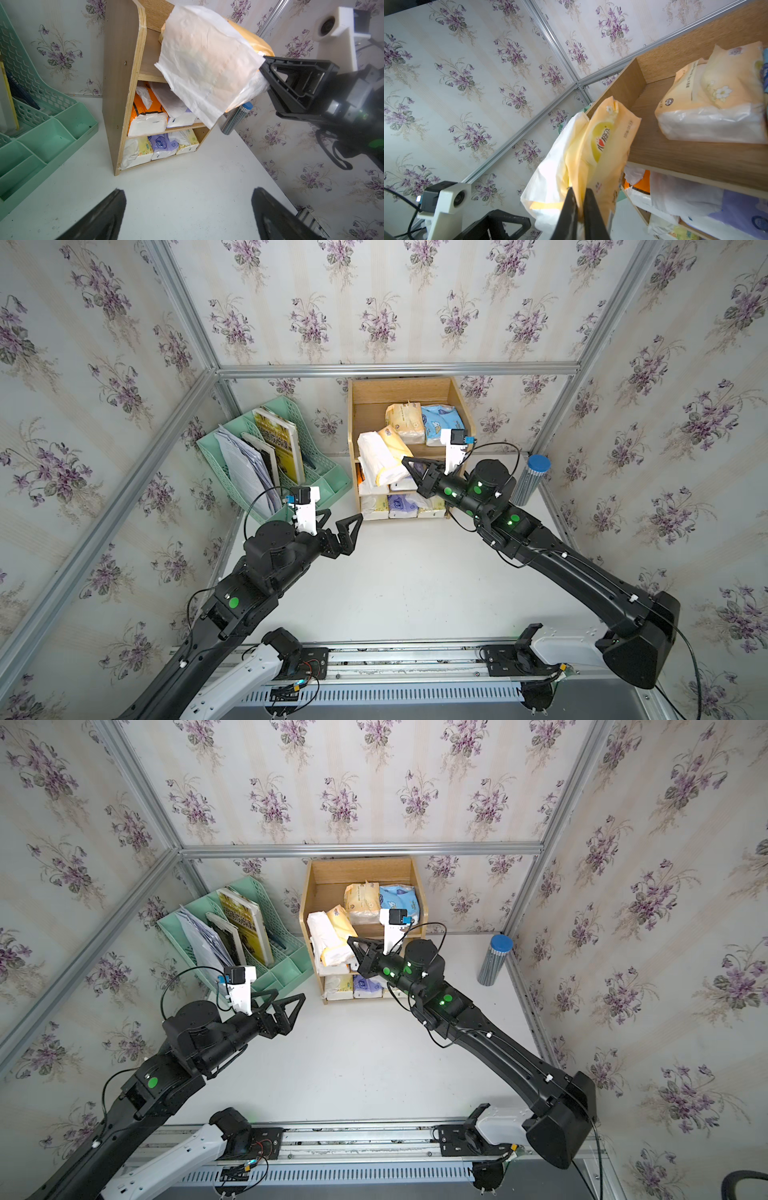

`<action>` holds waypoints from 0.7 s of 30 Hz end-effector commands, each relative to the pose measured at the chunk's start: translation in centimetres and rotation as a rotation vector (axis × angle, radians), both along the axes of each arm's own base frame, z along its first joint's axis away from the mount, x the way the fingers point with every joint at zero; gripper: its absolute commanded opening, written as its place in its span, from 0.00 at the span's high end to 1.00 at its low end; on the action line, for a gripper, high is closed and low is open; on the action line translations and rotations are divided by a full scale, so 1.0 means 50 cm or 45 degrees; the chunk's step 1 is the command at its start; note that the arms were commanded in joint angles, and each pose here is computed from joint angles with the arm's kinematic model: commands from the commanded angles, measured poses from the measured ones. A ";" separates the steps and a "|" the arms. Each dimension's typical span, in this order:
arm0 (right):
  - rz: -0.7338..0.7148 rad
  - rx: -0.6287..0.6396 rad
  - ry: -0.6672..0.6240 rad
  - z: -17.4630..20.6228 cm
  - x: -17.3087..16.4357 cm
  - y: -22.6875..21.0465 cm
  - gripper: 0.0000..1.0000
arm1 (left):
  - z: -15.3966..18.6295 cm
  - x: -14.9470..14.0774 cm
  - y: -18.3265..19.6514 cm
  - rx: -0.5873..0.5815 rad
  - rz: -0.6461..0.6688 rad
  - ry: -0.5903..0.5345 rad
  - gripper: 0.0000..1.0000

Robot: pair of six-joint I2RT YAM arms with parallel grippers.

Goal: Remove the tissue boxes from the shelf
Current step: Pick up a box of tissues from the shelf, then place the box of tissues at the center of the board.

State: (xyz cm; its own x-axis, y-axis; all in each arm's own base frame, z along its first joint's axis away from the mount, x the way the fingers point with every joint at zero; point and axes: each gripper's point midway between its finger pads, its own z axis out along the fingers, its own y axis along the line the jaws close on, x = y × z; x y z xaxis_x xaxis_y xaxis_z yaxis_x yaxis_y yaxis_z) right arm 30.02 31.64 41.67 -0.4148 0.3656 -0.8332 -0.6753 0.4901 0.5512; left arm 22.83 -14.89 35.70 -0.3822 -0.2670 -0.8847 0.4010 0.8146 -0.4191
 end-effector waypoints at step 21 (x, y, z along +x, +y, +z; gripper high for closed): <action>0.267 -0.222 0.311 -0.495 -0.226 0.046 1.00 | -0.362 -0.056 0.070 0.037 0.184 0.416 0.01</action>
State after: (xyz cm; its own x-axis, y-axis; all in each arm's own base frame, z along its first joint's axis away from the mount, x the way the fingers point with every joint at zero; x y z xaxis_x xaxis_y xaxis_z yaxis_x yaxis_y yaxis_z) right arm 18.06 33.29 15.01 -0.6964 -0.0030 -0.7177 -0.6214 0.5029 0.6008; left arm 19.91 -10.97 18.20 -0.6009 -0.2670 -0.7535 0.1449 0.8906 -0.4311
